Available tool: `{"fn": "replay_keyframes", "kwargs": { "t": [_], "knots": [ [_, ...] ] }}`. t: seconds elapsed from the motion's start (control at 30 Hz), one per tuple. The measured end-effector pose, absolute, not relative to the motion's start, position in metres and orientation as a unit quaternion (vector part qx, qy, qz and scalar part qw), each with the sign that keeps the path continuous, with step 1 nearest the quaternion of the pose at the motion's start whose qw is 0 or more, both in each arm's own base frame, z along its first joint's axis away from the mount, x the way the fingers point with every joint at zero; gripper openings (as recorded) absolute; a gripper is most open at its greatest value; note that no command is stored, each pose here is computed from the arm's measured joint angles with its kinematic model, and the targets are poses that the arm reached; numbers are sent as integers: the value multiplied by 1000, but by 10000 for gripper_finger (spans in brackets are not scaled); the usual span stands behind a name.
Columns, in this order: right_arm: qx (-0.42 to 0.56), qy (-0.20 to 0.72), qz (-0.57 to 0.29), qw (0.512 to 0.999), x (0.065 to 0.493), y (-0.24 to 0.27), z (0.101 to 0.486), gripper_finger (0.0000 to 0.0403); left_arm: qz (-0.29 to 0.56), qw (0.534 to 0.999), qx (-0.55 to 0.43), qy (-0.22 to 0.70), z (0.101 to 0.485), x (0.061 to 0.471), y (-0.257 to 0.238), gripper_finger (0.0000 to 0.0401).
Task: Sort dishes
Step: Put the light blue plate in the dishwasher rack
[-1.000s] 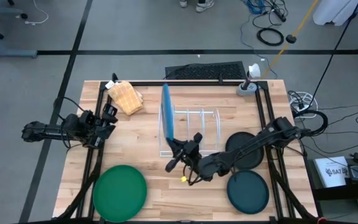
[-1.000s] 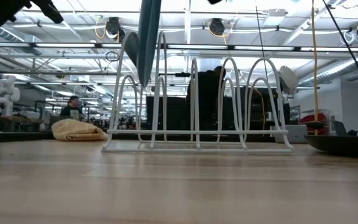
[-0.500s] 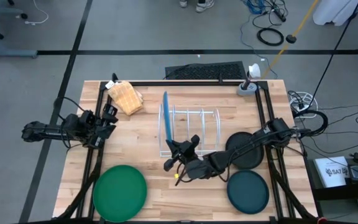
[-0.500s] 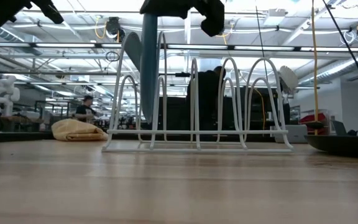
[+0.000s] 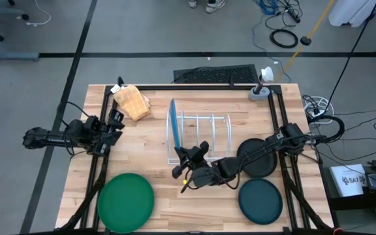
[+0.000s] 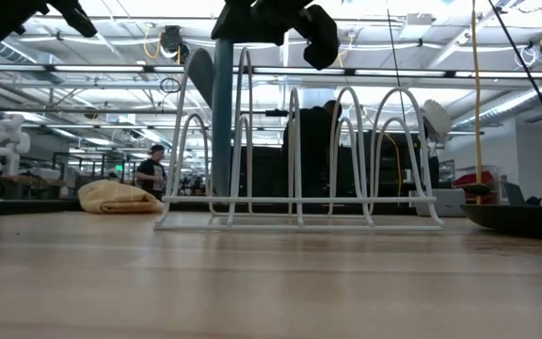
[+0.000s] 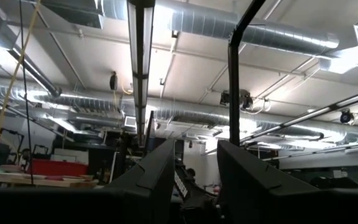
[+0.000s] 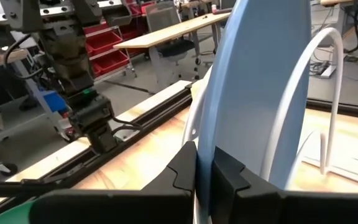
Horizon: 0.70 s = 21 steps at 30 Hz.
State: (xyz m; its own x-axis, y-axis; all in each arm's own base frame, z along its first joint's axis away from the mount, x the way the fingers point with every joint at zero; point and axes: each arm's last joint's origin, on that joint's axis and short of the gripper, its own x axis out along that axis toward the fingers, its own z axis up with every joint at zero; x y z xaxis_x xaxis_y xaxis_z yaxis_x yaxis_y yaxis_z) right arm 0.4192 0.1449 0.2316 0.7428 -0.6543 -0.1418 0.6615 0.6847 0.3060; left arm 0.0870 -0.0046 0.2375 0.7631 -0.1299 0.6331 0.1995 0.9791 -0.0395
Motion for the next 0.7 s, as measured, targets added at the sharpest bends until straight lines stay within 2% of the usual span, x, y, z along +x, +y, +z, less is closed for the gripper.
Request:
{"fn": "replay_keyframes", "kwargs": {
  "t": [0.4, 0.7],
  "knots": [
    [186, 21, -343, 920, 422, 140, 230, 26, -87, 937, -53, -333, 237, 87, -5, 132],
    [194, 16, -344, 919, 422, 140, 230, 70, -87, 937, -53, -333, 237, 87, -5, 132]
  ]
}}
